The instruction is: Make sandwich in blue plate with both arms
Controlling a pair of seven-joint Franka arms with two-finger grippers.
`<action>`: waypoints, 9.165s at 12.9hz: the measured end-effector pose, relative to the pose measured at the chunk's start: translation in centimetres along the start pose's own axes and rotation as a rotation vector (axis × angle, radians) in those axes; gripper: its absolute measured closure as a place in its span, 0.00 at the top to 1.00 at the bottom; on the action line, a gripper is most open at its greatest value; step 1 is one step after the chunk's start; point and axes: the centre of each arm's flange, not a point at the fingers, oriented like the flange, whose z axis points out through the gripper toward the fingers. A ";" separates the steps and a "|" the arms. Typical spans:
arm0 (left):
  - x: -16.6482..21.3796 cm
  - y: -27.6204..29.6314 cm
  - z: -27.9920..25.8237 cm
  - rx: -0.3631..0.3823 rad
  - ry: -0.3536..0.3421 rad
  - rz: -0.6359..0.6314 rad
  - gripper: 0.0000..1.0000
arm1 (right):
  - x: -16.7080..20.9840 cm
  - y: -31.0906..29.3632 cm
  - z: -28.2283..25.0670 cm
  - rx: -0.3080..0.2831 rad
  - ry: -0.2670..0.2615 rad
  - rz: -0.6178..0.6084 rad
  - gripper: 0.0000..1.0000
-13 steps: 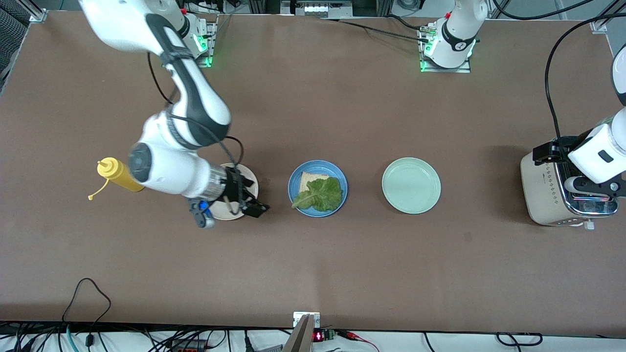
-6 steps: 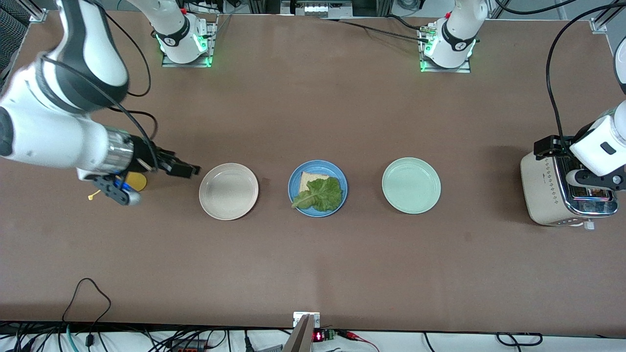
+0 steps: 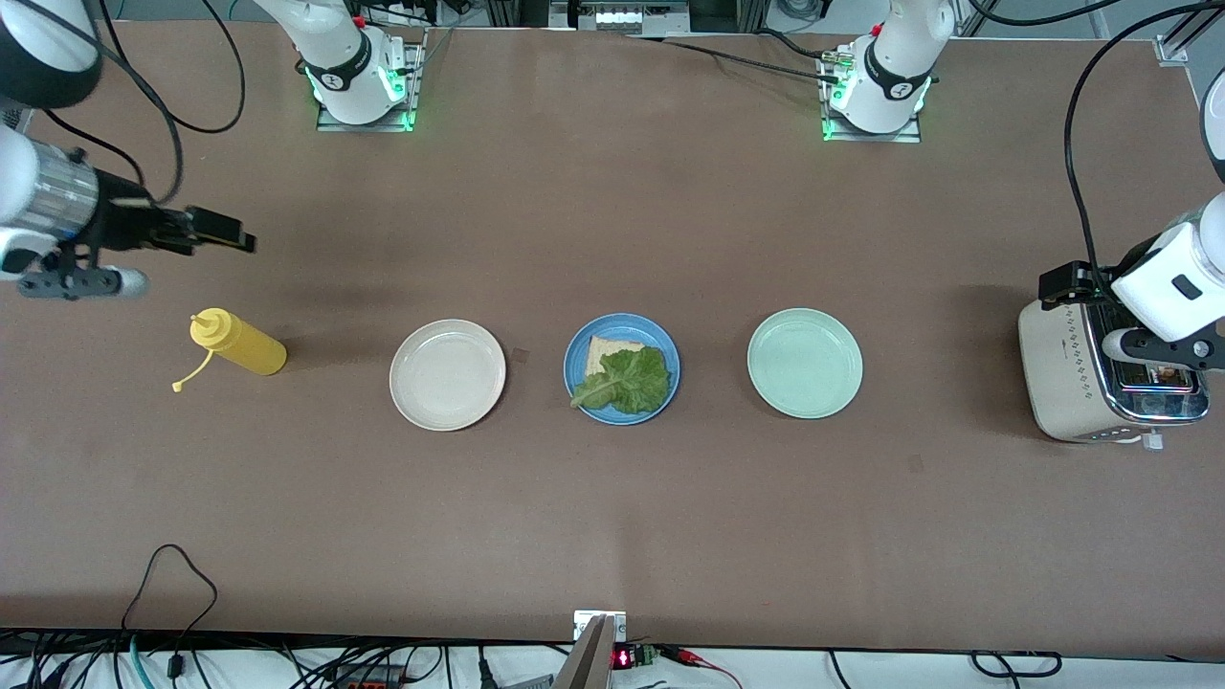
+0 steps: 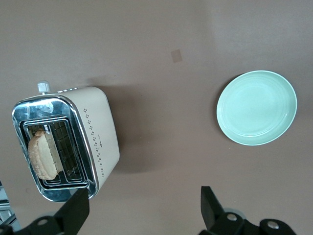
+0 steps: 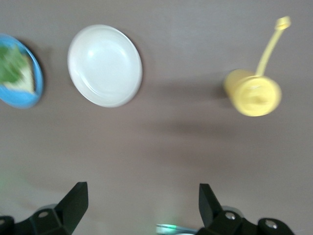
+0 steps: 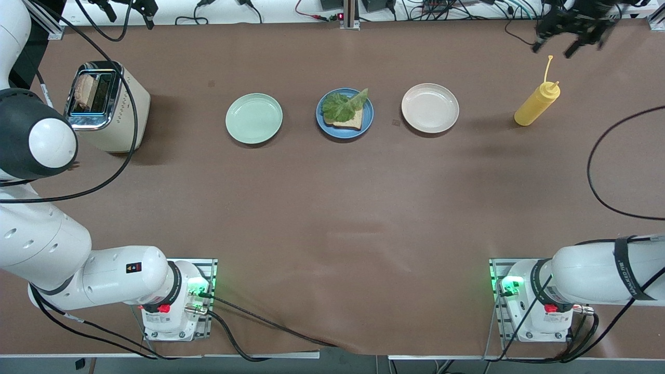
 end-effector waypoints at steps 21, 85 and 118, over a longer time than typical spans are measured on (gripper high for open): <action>-0.3 0.5 0.1 -0.011 -0.022 0.005 1.00 | -2.4 32.7 22.6 0.356 0.787 -1.136 1.00; -0.6 0.4 0.2 -0.014 -0.047 0.002 1.00 | 13.3 -26.6 21.3 -0.361 0.115 -1.430 0.43; -3.1 -19.6 19.3 0.087 -0.061 0.037 0.11 | 6.1 28.2 38.0 0.825 1.225 -1.496 0.49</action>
